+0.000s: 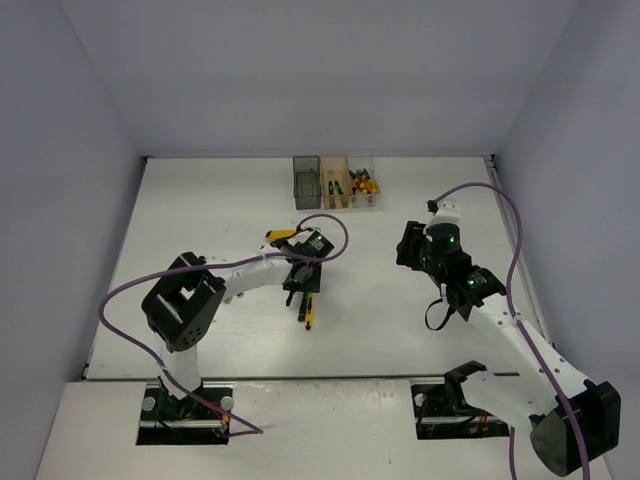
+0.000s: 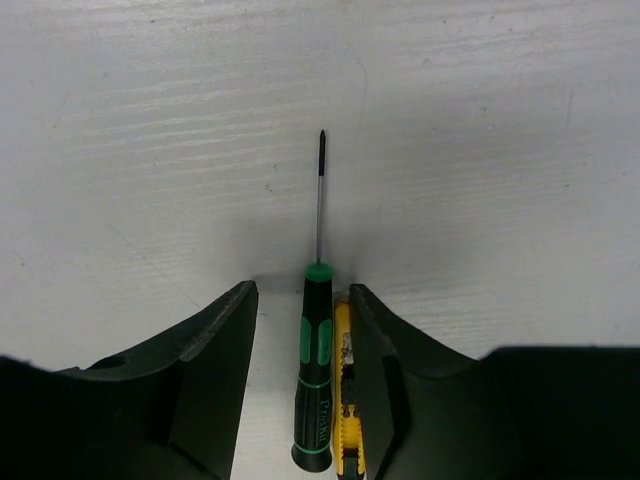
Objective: Sort the tools into containers
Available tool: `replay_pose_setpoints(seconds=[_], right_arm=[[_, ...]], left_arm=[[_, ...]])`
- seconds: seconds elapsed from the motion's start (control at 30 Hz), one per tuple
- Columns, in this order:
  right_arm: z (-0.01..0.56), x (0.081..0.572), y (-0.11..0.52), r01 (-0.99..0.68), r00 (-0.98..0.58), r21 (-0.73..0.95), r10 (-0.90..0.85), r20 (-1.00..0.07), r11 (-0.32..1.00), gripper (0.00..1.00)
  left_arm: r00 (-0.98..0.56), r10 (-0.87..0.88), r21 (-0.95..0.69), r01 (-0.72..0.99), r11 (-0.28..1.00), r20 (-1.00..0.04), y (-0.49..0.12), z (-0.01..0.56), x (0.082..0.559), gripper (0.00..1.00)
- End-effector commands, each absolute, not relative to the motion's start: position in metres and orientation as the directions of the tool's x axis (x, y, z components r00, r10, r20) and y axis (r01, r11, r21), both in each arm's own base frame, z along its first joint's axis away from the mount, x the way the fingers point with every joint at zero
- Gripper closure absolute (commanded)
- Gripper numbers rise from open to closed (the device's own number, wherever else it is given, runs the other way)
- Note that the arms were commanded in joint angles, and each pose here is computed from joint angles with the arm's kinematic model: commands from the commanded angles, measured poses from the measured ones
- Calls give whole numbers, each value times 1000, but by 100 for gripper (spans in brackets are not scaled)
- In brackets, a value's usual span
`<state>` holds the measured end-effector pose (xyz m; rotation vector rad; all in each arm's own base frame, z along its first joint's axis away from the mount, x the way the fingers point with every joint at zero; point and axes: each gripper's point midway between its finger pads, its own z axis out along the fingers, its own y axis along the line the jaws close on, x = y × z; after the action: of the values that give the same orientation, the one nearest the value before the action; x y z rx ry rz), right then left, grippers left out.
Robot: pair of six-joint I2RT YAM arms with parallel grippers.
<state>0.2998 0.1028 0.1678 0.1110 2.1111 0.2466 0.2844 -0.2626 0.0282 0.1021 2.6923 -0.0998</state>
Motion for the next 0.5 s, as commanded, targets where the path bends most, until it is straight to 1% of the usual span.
replay_pose_setpoints(seconds=[0.0,0.07,0.2,0.47], right_arm=[[175,309,105,-26,-489,240,197,-850,970,51],[176,309,105,-24,-487,241,199,-850,970,51],[174,309,105,-25,-491,239,197,-848,971,51],[173,308,105,-24,-493,244,201,-847,969,51]], left_arm=[[-866,5,-124,78,989,-500,-261,70,284,61],[-855,0,-152,92,984,-519,-260,85,281,61],[-861,27,-166,129,978,-508,-257,95,269,61],[-897,64,-171,153,973,-437,-259,73,245,62]])
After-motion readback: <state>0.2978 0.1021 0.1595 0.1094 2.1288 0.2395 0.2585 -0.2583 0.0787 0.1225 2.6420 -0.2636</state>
